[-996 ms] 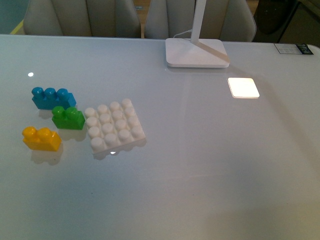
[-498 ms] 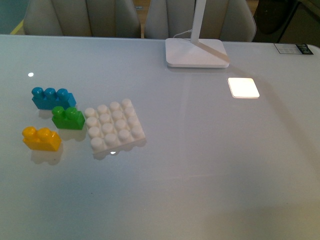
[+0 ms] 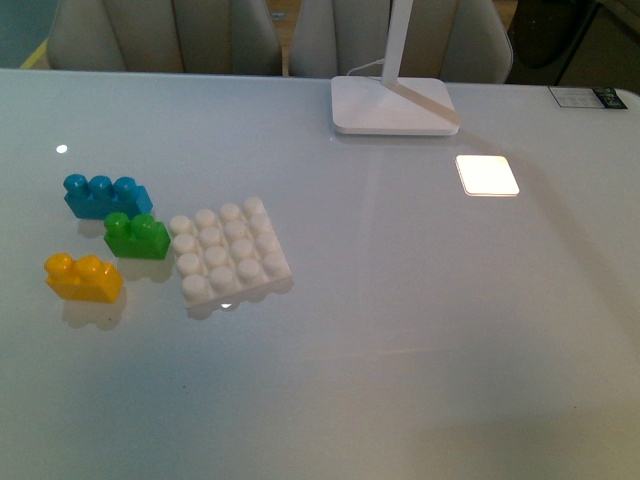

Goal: Insert yellow block into base center

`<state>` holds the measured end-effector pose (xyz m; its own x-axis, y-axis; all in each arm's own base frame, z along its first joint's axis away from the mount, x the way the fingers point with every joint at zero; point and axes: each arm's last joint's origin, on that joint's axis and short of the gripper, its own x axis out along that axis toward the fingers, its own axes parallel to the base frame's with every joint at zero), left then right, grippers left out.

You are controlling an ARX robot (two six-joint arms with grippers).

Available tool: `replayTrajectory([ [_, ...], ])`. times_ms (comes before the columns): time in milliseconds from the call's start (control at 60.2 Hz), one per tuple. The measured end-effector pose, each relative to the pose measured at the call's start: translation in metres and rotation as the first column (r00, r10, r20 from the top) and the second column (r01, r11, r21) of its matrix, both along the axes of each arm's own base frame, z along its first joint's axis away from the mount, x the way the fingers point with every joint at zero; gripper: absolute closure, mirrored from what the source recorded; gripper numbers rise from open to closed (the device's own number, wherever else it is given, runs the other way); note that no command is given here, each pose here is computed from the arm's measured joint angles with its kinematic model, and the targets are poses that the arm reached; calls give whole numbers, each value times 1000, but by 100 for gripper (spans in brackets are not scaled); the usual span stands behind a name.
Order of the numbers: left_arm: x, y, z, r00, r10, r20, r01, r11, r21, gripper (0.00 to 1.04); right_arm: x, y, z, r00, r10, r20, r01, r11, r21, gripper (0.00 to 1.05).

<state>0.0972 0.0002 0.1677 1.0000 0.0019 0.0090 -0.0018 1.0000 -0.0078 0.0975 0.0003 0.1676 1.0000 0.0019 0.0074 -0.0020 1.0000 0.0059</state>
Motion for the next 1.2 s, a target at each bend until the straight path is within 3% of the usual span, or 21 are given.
replayTrajectory([
  [116, 0, 0, 0, 1000, 0, 0, 0, 1000, 0, 7, 0, 0, 0, 1000, 0, 0, 0, 1000, -2, 101],
  [349, 0, 0, 0, 1000, 0, 0, 0, 1000, 0, 7, 0, 0, 0, 1000, 0, 2, 0, 1000, -2, 59],
  [481, 0, 0, 0, 1000, 0, 0, 0, 1000, 0, 7, 0, 0, 0, 1000, 0, 2, 0, 1000, -1, 23],
  [564, 0, 0, 0, 1000, 0, -5, 0, 1000, 0, 7, 0, 0, 0, 1000, 0, 2, 0, 1000, -1, 8],
  [598, 0, -1, 0, 995, -43, -95, 41, 999, -26, 7, 0, 0, 0, 1000, 0, 2, 0, 1000, -1, 7],
  [647, 2, -3, 2, 934, -104, -342, 70, 991, -112, 7, 0, 0, 0, 1000, -1, 2, 1, 1000, -1, 9],
  [697, 7, -8, 3, 809, -136, -572, 39, 983, -179, 7, 0, 0, 0, 1000, 2, 2, -2, 1000, -1, 9],
  [780, 18, -15, 0, 726, -148, -671, 24, 981, -190, 7, 0, 0, 0, 1000, 1, 2, -1, 1000, -1, 9],
  [996, 62, -33, 2, 743, -155, -651, 66, 985, -159, 7, 0, 0, 0, 1000, 1, 2, -1, 1000, -1, 9],
  [1195, 95, -47, -18, 741, -151, -654, 102, 988, -113, 7, 0, 0, 0, 1000, 1, 2, -1, 1000, -2, 9],
])
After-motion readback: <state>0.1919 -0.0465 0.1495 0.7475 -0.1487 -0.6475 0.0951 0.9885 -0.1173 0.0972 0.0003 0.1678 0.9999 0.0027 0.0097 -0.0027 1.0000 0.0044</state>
